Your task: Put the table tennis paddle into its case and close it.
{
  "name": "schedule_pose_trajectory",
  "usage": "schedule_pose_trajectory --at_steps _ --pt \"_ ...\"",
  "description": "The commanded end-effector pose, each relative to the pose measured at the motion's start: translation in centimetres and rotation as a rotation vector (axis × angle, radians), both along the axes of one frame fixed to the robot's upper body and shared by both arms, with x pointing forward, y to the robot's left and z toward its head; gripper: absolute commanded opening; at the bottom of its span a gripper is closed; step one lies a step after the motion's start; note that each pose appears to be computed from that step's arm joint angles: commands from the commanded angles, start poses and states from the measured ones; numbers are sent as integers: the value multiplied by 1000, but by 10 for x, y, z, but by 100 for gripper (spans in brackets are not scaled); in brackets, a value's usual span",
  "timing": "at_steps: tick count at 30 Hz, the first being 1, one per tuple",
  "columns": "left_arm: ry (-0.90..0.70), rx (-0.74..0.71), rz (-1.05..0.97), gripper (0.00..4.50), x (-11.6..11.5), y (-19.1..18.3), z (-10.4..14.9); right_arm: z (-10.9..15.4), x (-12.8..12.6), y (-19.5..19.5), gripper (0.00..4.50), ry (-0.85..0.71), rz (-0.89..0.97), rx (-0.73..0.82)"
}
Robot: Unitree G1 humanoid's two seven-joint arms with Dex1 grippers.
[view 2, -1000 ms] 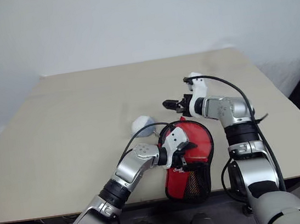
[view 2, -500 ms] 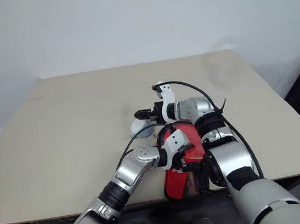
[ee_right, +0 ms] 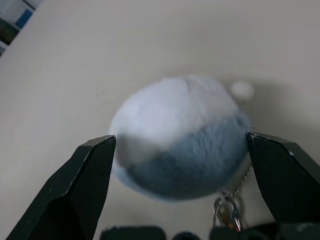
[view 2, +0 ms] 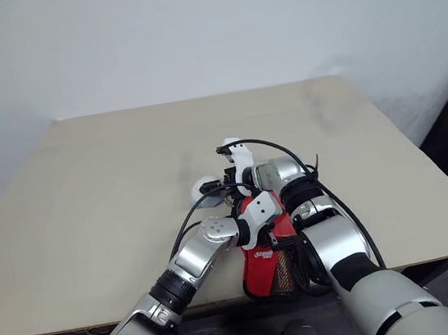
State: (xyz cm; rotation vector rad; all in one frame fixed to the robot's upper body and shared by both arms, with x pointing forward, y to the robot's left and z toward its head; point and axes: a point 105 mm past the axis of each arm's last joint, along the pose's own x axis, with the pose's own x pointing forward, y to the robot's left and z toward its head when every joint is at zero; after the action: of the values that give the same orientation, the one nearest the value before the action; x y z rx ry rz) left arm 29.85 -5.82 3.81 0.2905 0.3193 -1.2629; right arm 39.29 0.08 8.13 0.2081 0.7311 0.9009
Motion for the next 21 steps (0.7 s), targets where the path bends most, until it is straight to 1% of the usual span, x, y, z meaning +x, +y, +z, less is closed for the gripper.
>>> schedule_pose_trajectory --at_steps 1,3,4,7,9,12,17,18,21 --pt "72 154 86 398 3 26 -42 6 -3 15 450 -29 49 -7" --pt "70 151 92 398 4 27 -41 7 -5 20 450 -50 75 -3" --pt "69 150 95 402 5 27 -41 8 -5 21 432 -58 78 5" --pt "70 150 104 403 6 29 -41 11 -1 22 358 -81 53 10" --pt "73 152 111 403 6 30 -42 10 0 22 282 -88 41 12" --pt "74 161 123 403 8 34 -43 8 9 17 176 -100 -43 2" --pt "77 168 131 403 8 35 -44 9 16 12 14 -104 -108 13" --pt "81 172 135 403 8 36 -45 11 20 9 1 -111 -144 22" --pt "87 175 139 403 8 36 -47 13 32 -2 1 -134 -261 24"
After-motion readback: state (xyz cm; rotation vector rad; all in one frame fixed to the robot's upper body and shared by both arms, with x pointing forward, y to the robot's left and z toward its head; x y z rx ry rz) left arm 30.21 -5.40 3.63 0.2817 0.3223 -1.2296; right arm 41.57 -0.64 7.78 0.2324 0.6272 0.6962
